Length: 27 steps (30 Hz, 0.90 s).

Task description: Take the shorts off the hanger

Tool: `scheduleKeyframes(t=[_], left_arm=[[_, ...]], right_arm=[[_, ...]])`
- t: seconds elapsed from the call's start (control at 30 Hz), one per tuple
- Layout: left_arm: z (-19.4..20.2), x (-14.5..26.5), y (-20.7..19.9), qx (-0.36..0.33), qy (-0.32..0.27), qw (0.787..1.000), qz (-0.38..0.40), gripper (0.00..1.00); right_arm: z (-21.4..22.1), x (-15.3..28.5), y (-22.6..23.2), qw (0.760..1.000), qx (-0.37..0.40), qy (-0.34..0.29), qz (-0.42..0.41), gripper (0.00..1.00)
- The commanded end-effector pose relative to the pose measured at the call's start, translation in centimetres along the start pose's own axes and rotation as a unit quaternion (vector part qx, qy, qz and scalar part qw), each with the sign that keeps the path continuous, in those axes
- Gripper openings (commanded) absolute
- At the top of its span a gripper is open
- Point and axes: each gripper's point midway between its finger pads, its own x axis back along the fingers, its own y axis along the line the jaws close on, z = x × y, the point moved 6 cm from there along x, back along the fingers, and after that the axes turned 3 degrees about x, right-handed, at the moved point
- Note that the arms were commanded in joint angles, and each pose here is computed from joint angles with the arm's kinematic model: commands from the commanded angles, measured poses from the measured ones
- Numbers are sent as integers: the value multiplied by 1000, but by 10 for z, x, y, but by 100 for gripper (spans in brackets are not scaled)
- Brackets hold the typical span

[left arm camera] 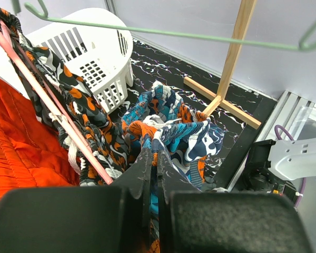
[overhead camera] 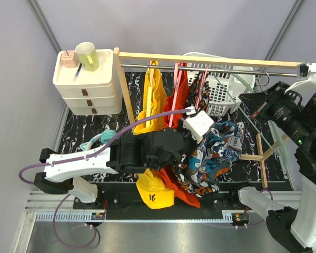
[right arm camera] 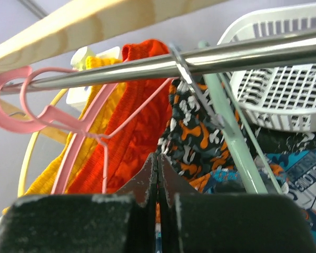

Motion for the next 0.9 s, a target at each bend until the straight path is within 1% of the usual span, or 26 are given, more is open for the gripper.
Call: scheduleKeyframes(t=[0.0, 0.07, 0.1, 0.23, 0.33, 0.43, 0.57, 0.73, 0.77, 0.83, 0.87], left_arm=[[-24, 13, 4, 30, -44, 999, 11, 0], [-25, 13, 5, 31, -45, 998, 10, 0], [-25, 13, 4, 31, -45, 998, 11, 0], [-25, 14, 4, 32, -43, 998, 13, 0], [-24, 14, 5, 32, -43, 998, 13, 0], [-24, 14, 5, 33, -44, 998, 10, 0], [-24, 16, 7, 34, -45, 998, 7, 0], [-24, 16, 8, 36, -44, 998, 5, 0], [-24, 16, 7, 36, -44, 998, 4, 0], [-24, 16, 8, 38, -45, 998, 4, 0], [-24, 16, 8, 39, -44, 998, 3, 0]], right_arm=[[-23, -1, 0, 992, 25, -120, -13, 0], [-24, -11, -8, 988, 19, -152, 0, 0], [-25, -7, -8, 986, 15, -168, -2, 0], [-28, -14, -11, 981, -6, -193, -1, 0], [-35, -18, -15, 975, -21, -219, 17, 0], [-39, -18, -26, 969, -33, -239, 57, 0], [-42, -9, -46, 952, -48, -270, 137, 0], [-41, 5, -63, 935, -46, -283, 210, 0], [-43, 10, -69, 926, -42, -290, 237, 0], [-42, 17, -75, 917, -36, -296, 267, 0], [-44, 22, -81, 907, -25, -303, 293, 0]])
